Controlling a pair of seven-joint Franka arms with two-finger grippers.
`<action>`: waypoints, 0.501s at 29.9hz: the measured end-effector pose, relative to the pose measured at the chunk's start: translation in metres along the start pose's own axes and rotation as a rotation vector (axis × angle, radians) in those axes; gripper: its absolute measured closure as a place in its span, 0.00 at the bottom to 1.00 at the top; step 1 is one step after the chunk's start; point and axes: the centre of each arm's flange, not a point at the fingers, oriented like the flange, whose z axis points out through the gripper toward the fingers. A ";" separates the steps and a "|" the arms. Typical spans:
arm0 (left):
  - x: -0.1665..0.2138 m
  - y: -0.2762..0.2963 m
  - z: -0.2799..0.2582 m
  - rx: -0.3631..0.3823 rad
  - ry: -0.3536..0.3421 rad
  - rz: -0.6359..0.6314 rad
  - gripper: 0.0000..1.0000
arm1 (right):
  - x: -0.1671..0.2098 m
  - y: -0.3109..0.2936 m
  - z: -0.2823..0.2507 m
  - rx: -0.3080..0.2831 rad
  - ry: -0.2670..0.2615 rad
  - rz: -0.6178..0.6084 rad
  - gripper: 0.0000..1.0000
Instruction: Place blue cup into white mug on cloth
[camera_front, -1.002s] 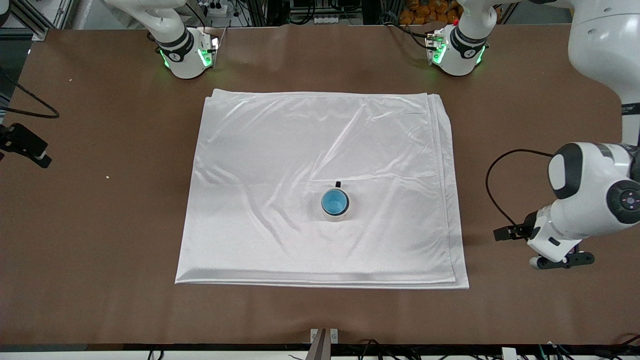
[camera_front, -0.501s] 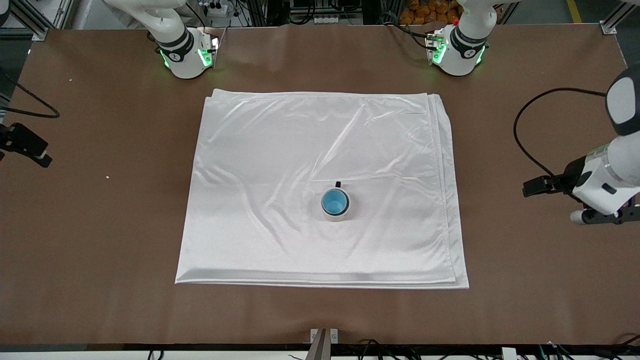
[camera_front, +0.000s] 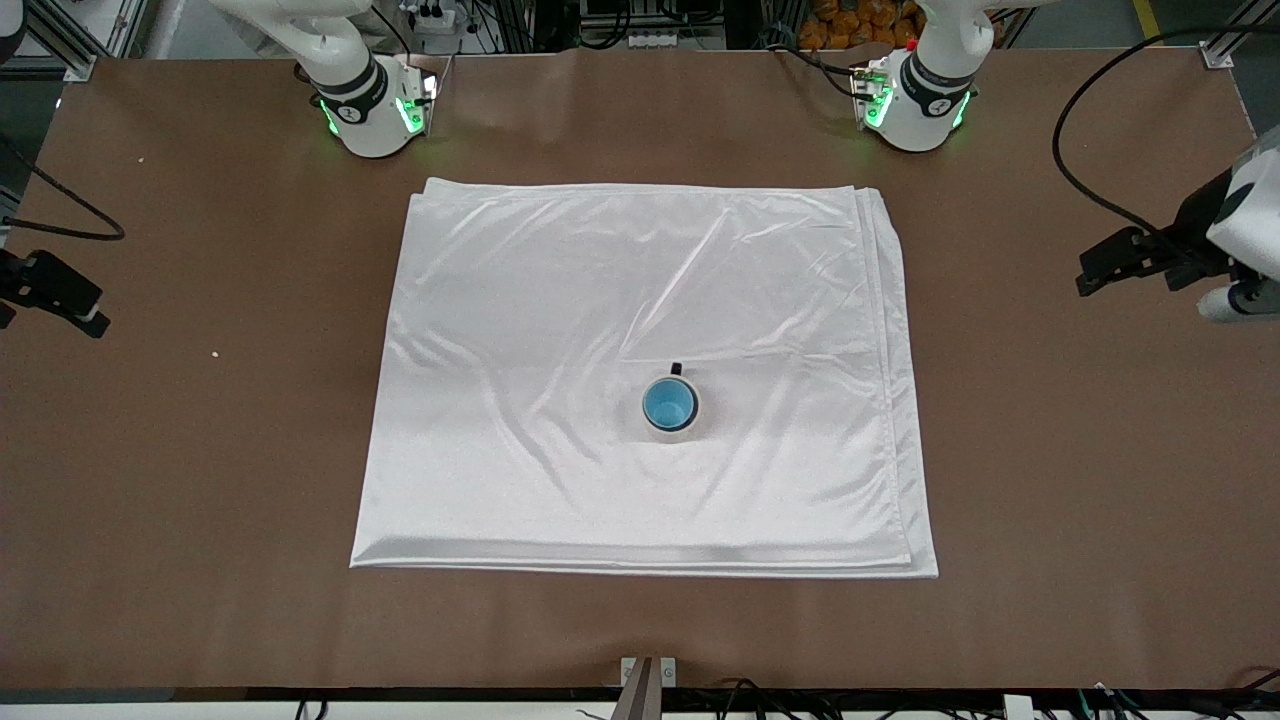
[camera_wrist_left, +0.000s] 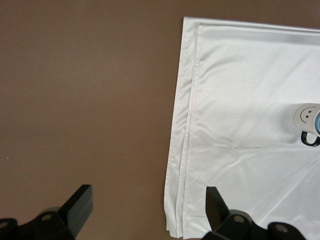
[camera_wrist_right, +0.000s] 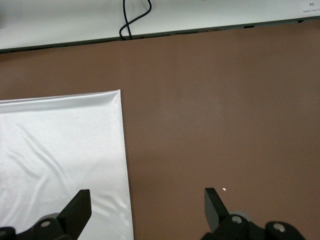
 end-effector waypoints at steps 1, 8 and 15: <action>-0.003 -0.002 -0.003 -0.001 -0.003 -0.004 0.00 | 0.000 -0.001 0.001 0.000 -0.001 -0.002 0.00; -0.013 -0.010 -0.006 0.006 -0.030 -0.015 0.00 | 0.000 -0.004 0.003 0.001 -0.006 -0.007 0.00; -0.025 -0.009 -0.017 0.022 -0.035 0.034 0.00 | -0.005 -0.007 0.007 0.000 -0.056 -0.035 0.00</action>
